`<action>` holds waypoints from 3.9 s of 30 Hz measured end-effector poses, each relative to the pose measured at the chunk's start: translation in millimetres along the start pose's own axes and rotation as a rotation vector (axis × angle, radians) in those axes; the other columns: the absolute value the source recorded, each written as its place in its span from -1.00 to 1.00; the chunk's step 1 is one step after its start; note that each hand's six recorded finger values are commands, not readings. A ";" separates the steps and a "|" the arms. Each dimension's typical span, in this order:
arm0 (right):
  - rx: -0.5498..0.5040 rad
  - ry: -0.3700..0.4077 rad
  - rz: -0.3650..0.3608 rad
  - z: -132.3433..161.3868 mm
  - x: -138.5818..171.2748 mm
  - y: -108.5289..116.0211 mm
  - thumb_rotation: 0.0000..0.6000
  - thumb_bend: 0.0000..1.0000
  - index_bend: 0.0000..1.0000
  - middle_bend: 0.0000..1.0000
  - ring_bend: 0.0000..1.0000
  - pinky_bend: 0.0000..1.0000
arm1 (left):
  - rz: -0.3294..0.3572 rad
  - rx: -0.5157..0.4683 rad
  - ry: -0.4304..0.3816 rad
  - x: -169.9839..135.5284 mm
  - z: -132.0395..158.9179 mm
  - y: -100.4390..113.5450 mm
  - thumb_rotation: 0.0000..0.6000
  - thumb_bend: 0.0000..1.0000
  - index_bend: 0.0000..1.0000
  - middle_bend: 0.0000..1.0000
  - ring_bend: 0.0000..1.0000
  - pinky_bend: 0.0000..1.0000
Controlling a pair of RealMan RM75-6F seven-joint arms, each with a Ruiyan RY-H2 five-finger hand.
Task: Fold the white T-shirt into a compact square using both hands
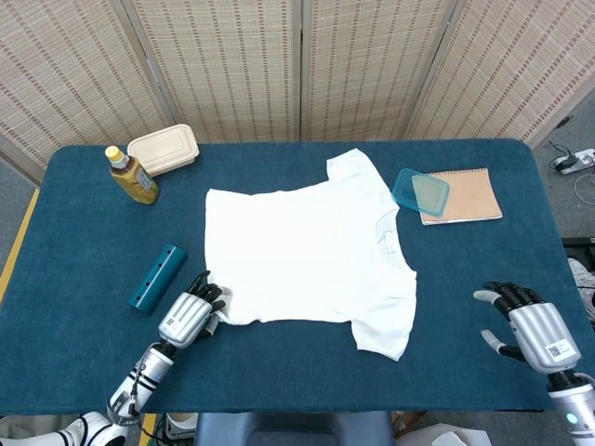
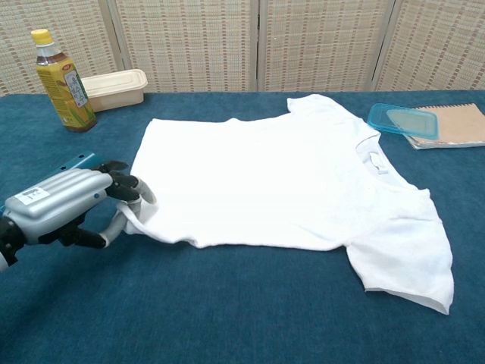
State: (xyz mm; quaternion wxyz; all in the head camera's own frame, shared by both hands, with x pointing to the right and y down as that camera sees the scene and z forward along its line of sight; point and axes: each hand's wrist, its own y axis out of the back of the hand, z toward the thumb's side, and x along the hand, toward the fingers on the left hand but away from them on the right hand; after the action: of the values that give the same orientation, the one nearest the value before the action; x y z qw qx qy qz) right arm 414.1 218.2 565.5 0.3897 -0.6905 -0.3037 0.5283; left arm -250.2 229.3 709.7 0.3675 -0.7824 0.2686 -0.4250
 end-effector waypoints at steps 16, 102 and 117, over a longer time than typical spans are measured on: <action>0.182 0.245 0.088 39.7 -61.6 -67.9 1.00 -0.85 -0.19 -0.41 -0.58 -0.42 | 0.008 -0.023 0.007 -6.1 0.6 2.9 1.00 0.29 0.44 -0.43 -0.52 -0.98; -0.494 0.353 0.174 93.3 2.8 8.1 1.00 0.11 0.69 0.16 -0.32 -0.42 | -0.007 -0.330 0.106 -158.3 -21.2 92.5 1.00 0.29 0.49 -0.24 -0.44 -0.98; -0.583 0.332 0.239 100.7 41.5 14.5 1.00 0.16 0.72 0.20 -0.29 -0.42 | -0.053 -0.357 0.154 -205.0 -14.5 97.7 1.00 0.29 0.49 -0.23 -0.43 -0.98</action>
State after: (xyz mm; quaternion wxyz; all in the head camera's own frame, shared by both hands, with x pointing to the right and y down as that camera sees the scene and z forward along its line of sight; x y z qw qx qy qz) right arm 327.5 267.1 518.6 0.1557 -0.8797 -0.2911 0.3422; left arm -374.6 317.3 540.7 0.1900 -0.8070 0.3463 -0.4390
